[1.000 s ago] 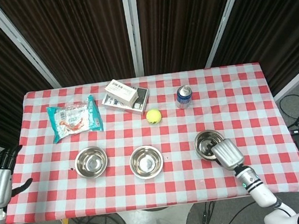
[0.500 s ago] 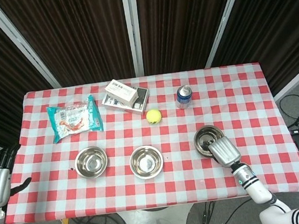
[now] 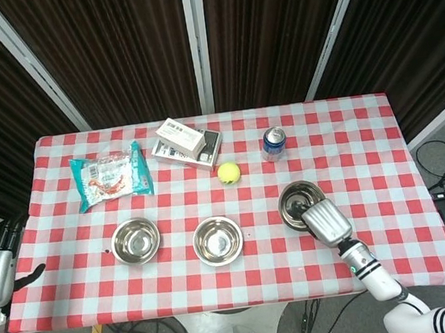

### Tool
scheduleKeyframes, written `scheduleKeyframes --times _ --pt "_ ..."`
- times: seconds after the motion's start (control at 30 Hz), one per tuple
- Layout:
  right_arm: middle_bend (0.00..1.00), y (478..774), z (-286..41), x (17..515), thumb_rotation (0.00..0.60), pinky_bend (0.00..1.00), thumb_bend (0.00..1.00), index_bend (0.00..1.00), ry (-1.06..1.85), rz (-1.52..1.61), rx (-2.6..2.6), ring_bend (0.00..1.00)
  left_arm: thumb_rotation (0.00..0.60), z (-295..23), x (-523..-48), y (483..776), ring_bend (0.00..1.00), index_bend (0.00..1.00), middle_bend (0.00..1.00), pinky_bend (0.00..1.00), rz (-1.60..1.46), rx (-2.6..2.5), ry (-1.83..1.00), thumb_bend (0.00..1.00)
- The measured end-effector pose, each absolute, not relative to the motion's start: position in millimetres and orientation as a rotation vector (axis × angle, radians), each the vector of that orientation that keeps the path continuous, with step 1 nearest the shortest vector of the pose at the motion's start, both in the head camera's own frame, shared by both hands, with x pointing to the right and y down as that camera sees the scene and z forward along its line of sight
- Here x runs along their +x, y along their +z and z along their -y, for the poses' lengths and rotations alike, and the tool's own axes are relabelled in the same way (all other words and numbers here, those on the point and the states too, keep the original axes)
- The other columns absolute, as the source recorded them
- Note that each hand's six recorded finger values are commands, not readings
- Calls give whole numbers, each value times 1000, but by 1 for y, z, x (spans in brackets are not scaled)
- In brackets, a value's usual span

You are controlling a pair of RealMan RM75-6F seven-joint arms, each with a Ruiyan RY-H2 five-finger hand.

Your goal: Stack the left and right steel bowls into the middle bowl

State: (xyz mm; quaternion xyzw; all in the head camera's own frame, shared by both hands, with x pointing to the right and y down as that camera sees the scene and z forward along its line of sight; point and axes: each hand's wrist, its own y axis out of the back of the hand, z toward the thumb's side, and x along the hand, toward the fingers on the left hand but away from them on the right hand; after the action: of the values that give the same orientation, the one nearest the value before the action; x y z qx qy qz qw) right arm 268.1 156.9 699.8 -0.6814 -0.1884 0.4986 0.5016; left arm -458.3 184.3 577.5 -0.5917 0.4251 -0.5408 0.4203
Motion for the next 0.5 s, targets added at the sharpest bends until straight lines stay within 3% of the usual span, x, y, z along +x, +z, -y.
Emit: scheduleKeyframes --times 0.3,0.5 --pt "576 663 -135 181 600 739 381 660 958 396 -1743 775 600 -187 -460 574 165 156 207 287 -1036 -1465 -1357 32" --pt "578 650 -141 139 600 739 381 661 869 374 -1830 775 600 -193 -467 581 165 156 207 287 -1017 -1471 -1405 34"
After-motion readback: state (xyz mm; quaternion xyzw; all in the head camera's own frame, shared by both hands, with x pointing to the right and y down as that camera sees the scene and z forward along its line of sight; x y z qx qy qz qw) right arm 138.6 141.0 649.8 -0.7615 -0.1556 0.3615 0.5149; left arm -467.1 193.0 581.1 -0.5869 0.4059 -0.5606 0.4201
